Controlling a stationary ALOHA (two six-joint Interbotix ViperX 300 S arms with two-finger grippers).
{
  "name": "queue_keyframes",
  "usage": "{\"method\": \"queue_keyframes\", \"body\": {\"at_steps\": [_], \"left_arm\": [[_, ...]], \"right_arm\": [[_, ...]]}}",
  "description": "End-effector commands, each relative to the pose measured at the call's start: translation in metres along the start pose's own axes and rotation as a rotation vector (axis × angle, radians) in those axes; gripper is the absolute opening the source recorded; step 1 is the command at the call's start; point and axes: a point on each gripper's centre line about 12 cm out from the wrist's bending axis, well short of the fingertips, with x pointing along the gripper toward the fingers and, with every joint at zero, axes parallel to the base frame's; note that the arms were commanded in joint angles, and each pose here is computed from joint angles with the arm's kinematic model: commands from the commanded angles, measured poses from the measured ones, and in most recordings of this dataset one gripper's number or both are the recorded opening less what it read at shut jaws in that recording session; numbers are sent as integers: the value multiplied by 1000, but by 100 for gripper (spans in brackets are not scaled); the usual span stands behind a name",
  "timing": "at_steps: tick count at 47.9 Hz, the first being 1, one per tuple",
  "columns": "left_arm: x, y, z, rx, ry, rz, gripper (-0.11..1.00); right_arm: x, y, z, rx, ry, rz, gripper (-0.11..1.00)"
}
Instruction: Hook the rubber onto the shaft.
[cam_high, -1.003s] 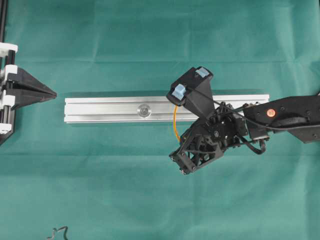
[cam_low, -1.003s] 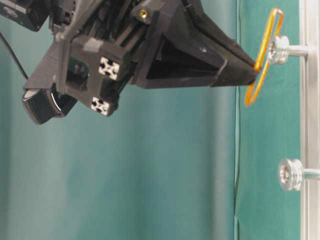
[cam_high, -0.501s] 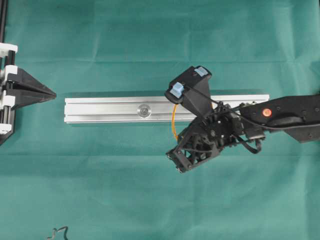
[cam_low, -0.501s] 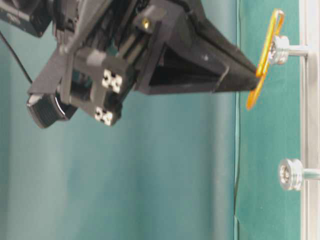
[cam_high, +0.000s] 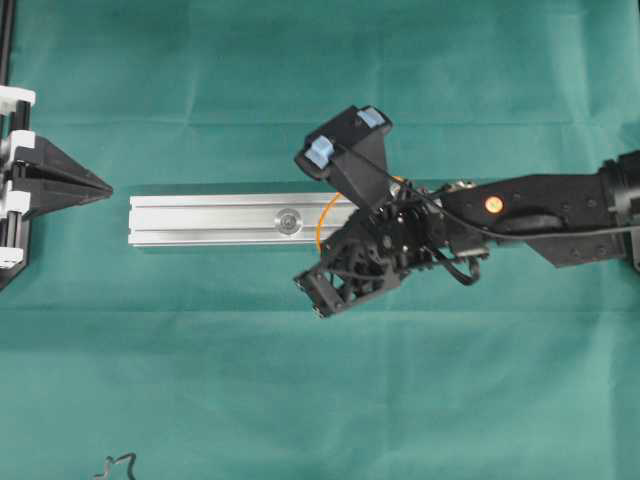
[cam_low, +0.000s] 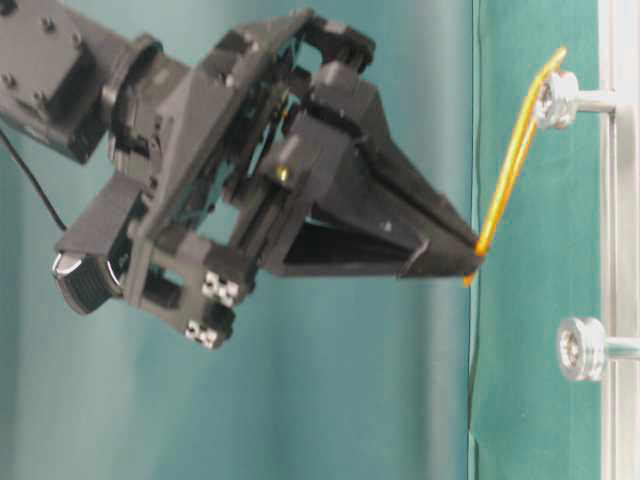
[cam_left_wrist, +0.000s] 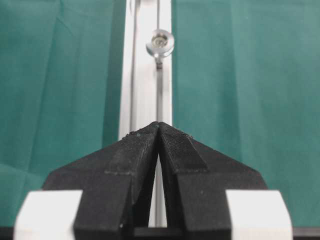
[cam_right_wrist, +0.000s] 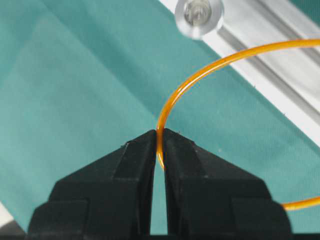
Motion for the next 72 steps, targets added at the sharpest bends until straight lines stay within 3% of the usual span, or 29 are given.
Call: {"method": "queue_keyframes", "body": {"at_steps": [1,21,34,72], "left_arm": [[-2,0,10,3,-25,1,2],[-2,0,10,1,-25,0,2],[-2,0,10,3,-25,1,2],[-2,0,10,0,-25,2,2]], "right_arm": [[-10,11,11,7,-28,41,8],[-4,10,29,27,-59,34,8],[-4,9,43,91,-79,56,8],[18,16,54,107,-81,44,8]]}}
